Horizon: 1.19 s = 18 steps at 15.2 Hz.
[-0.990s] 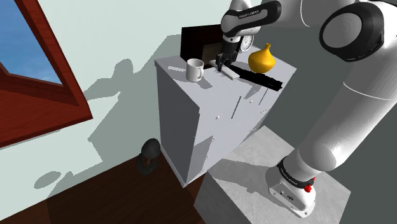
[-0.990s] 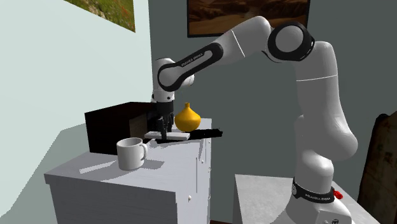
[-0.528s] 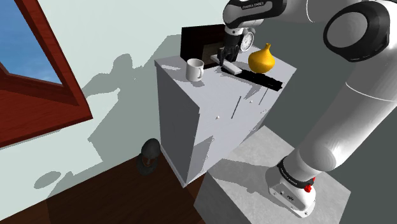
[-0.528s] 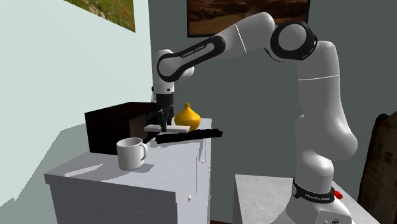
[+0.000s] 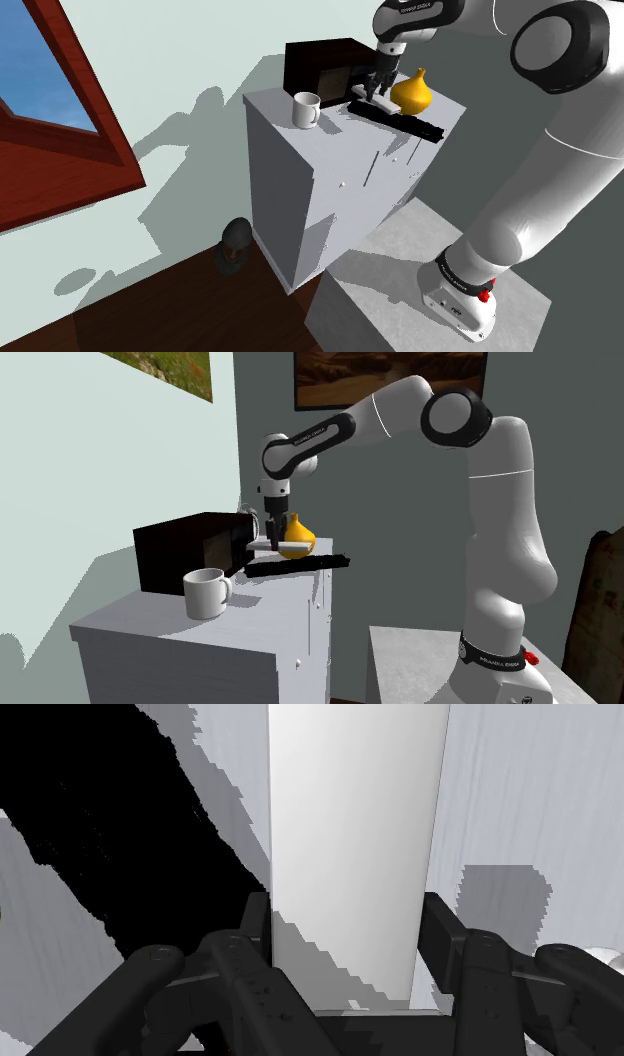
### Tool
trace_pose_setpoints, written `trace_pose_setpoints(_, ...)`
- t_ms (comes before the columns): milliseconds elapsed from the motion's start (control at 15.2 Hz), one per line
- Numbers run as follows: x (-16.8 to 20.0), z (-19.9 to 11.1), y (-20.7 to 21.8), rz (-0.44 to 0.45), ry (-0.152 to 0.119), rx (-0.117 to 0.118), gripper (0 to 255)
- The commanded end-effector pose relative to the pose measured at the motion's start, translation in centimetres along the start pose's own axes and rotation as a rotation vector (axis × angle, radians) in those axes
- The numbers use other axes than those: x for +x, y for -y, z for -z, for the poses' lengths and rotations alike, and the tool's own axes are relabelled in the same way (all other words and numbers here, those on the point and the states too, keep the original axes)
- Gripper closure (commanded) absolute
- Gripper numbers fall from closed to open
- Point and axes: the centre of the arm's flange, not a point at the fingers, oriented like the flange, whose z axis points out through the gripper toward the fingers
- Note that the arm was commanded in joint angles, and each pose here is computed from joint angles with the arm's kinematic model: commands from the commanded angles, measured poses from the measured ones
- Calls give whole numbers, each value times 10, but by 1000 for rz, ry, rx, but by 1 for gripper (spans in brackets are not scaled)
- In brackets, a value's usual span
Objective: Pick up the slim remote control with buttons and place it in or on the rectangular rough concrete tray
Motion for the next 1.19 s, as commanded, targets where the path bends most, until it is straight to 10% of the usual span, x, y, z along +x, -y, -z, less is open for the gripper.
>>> trace_pose_setpoints(0, -4, 4, -27, 1, -1, 0, 255)
trace_pose_setpoints(594, -30, 5, -143, 1, -1, 0, 255)
trace_pose_setpoints(1122, -29, -37, -142, 1, -1, 0, 255)
